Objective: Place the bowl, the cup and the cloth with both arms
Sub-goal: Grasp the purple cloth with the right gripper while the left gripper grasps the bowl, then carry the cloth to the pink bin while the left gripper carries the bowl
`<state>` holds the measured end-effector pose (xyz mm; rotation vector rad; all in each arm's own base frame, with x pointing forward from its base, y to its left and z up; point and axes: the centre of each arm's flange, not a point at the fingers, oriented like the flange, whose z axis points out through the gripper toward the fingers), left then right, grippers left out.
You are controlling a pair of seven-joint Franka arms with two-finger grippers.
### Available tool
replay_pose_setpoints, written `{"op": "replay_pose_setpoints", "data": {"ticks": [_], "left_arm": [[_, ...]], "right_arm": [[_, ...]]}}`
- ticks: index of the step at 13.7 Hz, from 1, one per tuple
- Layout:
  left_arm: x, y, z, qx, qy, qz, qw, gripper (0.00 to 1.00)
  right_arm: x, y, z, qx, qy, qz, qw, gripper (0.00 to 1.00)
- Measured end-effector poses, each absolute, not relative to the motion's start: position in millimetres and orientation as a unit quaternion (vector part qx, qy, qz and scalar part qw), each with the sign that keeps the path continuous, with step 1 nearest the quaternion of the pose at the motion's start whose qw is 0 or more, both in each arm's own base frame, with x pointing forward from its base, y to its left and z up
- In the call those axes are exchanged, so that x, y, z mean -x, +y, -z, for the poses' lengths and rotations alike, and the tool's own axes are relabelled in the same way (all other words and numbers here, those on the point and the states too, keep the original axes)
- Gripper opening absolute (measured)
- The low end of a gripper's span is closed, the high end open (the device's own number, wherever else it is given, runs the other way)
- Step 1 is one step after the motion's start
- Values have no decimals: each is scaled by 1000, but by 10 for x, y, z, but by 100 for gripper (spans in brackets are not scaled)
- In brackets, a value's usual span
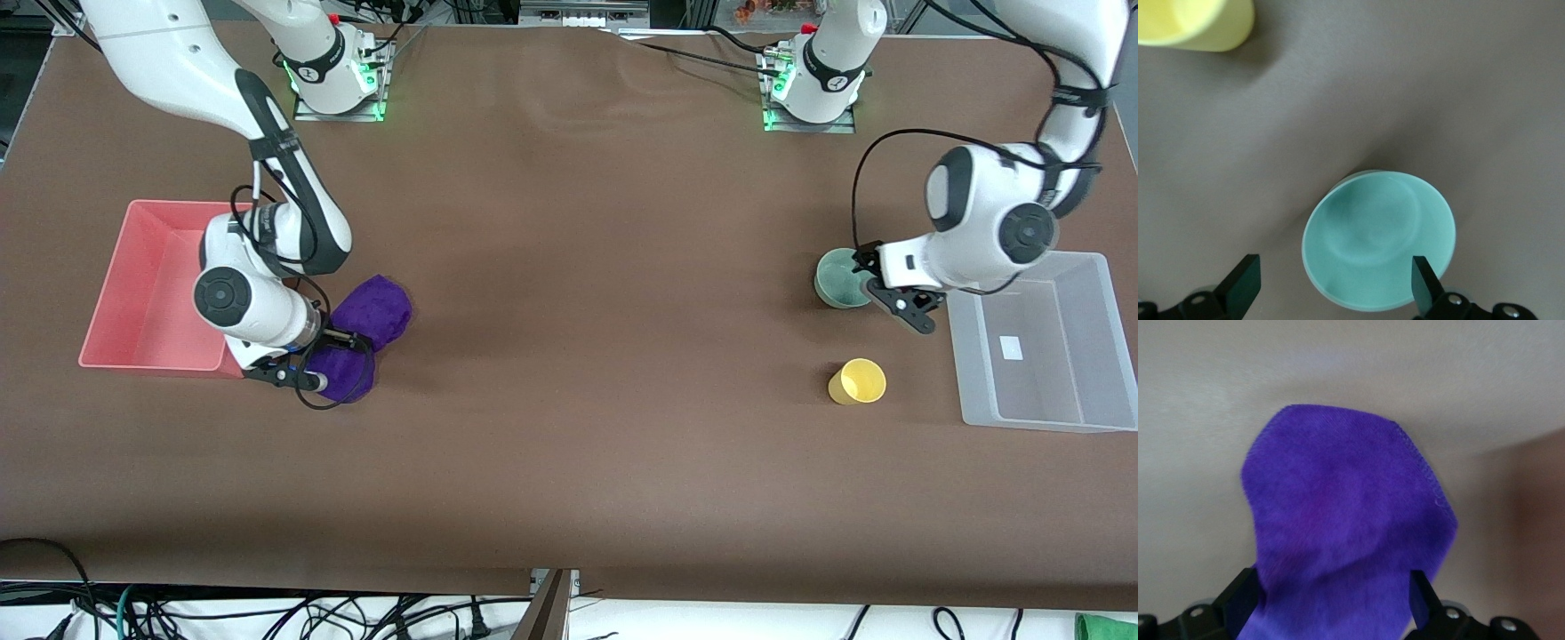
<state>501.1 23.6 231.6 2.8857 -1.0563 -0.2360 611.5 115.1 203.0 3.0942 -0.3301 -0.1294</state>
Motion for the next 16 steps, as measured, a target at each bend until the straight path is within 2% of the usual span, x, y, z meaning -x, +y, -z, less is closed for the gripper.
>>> {"op": "replay_pose_setpoints", "data": {"ticks": [1,2,3,5,6,9,11,13,14,16], "left_arm": [[-4922,225,-2181,-932,-353,70,29,94],[-4874,222,-2084,-928,-367,67,29,94],[-4864,222,-2028,-922,-380,64,29,88],[-4876,233,-1963,-916,-397,57,28,64],[-4879,238,-1941,-914,-401,55,27,54],[-4899,240,-1870,-908,-415,46,24,22],[-4953,248,-1928,-902,-430,38,20,4],[-5093,316,-2143,-899,-437,25,13,4],[-5191,369,-2313,-898,-439,33,17,3],[-5441,529,-2775,-898,-433,63,34,3]], "right_arm": [[-6075,1146,-1933,-993,-114,40,13,100],[-6041,1149,-1866,-991,-123,42,14,100],[-6014,1167,-1829,-990,-132,44,15,100],[-5976,1261,-1803,-989,-140,47,14,100],[-5965,1307,-1801,-989,-143,47,13,95],[-5951,1349,-1796,-989,-142,48,13,59],[-5954,1384,-1819,-989,-140,47,11,37],[-5958,1392,-1830,-989,-139,46,10,15],[-5960,1392,-1843,-989,-139,46,11,8],[-5988,1391,-1928,-990,-130,57,15,7]]}}
